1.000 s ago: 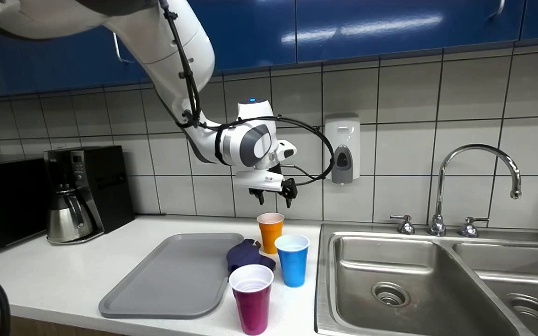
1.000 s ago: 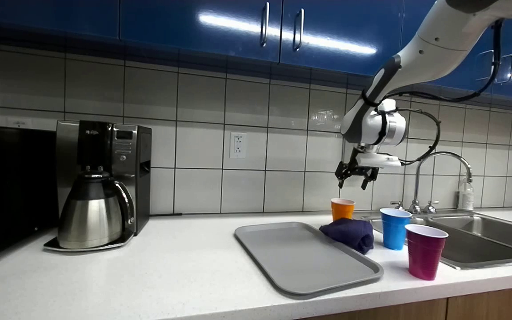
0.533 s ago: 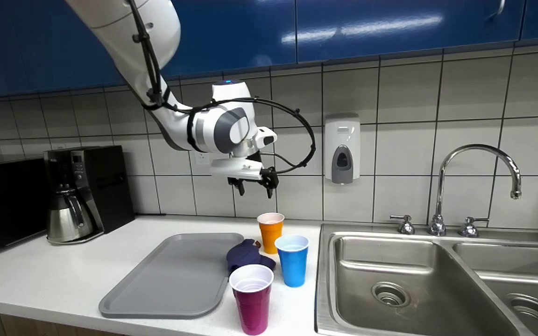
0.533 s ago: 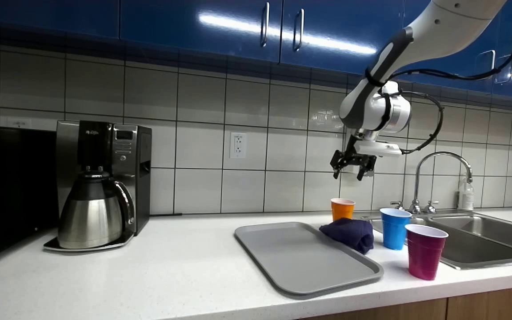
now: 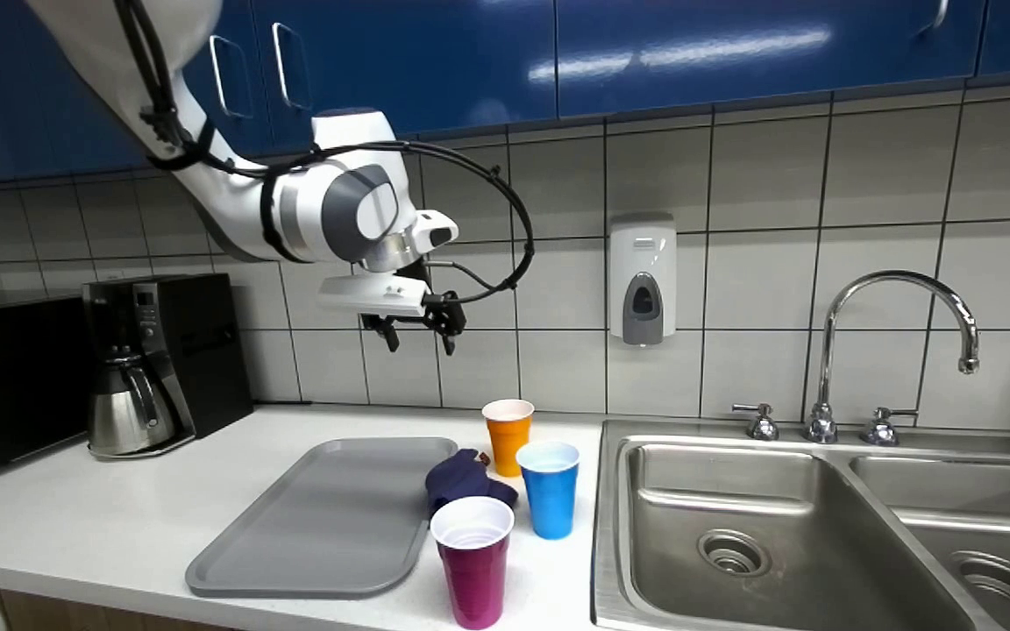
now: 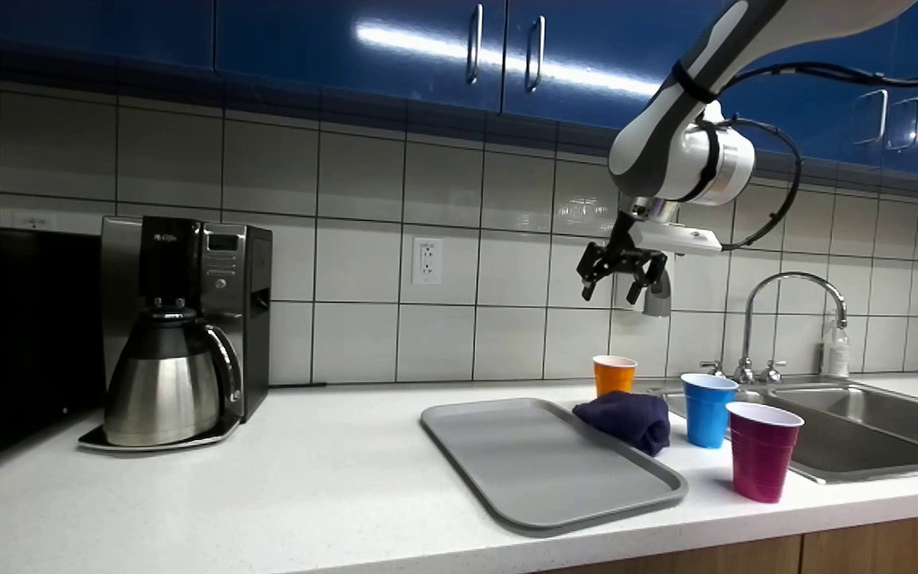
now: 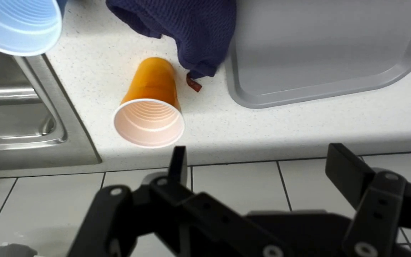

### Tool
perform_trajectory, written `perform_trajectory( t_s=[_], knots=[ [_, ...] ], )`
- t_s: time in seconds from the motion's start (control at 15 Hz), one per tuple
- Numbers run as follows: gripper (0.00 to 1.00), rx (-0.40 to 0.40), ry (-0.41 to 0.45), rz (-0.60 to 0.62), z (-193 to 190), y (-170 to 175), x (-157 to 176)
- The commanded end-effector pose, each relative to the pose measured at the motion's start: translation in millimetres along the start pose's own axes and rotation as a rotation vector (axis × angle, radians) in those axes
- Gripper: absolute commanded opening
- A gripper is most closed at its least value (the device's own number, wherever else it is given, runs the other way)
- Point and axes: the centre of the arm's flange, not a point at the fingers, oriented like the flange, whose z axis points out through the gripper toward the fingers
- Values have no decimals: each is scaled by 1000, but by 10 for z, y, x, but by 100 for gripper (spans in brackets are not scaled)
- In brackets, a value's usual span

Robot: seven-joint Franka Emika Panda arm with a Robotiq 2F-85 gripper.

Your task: Remove the purple, blue and orange cups from the grey tray and put them on the countertop

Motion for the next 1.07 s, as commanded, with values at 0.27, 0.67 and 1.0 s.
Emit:
perform_trajectory(
  t_s=[0.27,0.67,1.0],
  knots=[
    [100,-14,17,-42,-631,-550,-491],
    [100,-1,24,-60,-644,-629,-506],
    [100,-2,24,-59,-667,-630,-543]
  ],
)
